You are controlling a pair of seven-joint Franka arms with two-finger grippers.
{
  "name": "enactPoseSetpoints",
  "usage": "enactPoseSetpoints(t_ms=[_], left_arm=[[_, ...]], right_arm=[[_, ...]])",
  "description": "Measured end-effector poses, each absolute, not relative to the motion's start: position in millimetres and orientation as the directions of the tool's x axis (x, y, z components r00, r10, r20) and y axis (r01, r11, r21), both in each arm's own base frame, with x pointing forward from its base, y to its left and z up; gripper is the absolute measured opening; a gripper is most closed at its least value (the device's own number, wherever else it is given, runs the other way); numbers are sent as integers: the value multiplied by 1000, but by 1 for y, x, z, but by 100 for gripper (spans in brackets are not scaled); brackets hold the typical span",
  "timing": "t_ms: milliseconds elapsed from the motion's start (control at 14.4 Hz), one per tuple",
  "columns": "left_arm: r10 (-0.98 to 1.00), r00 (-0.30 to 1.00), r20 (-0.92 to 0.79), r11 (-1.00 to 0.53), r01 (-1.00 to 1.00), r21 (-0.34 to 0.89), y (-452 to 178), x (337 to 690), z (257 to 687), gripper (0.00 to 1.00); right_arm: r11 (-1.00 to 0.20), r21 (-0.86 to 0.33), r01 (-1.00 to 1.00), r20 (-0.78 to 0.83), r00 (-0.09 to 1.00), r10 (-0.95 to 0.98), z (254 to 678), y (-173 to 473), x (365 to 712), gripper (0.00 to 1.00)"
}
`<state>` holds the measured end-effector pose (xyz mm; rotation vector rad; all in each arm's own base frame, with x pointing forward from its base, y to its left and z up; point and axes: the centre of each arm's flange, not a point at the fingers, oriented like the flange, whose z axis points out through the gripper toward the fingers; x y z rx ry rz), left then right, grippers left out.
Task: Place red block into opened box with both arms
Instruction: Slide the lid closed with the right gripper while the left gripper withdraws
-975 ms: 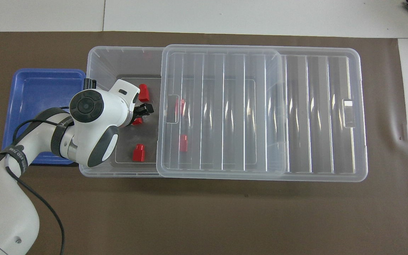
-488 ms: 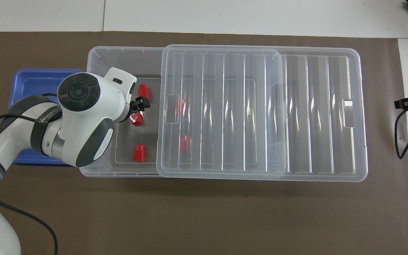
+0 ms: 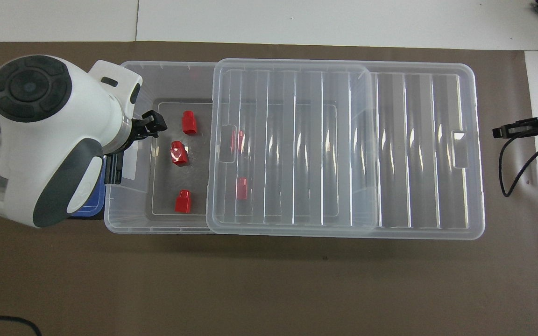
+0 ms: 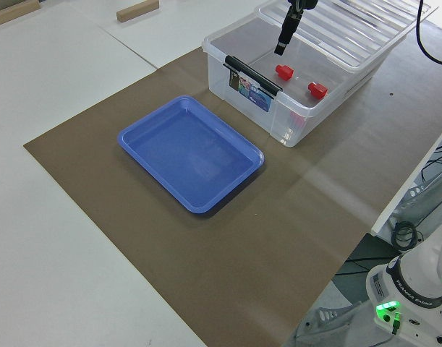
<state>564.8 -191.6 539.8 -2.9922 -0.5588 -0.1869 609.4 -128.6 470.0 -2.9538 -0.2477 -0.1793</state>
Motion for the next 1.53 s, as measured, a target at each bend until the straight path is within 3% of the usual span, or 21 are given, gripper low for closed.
enactPoseSetpoints(t_ms=[348, 627, 1533], left_arm=[[254, 963, 92, -960, 262, -95, -74, 572, 599, 100], [210, 974, 83, -970, 218, -104, -25, 566, 618, 100], [29, 996, 82, -997, 35, -68, -72, 555, 630, 100]], right_arm=[[-957, -220, 188, 144, 977, 159, 459, -103, 618, 1], [-946, -223, 233, 158, 967, 201, 460, -71, 624, 1], [-950, -254, 180, 141, 979, 147, 460, 41, 632, 1]])
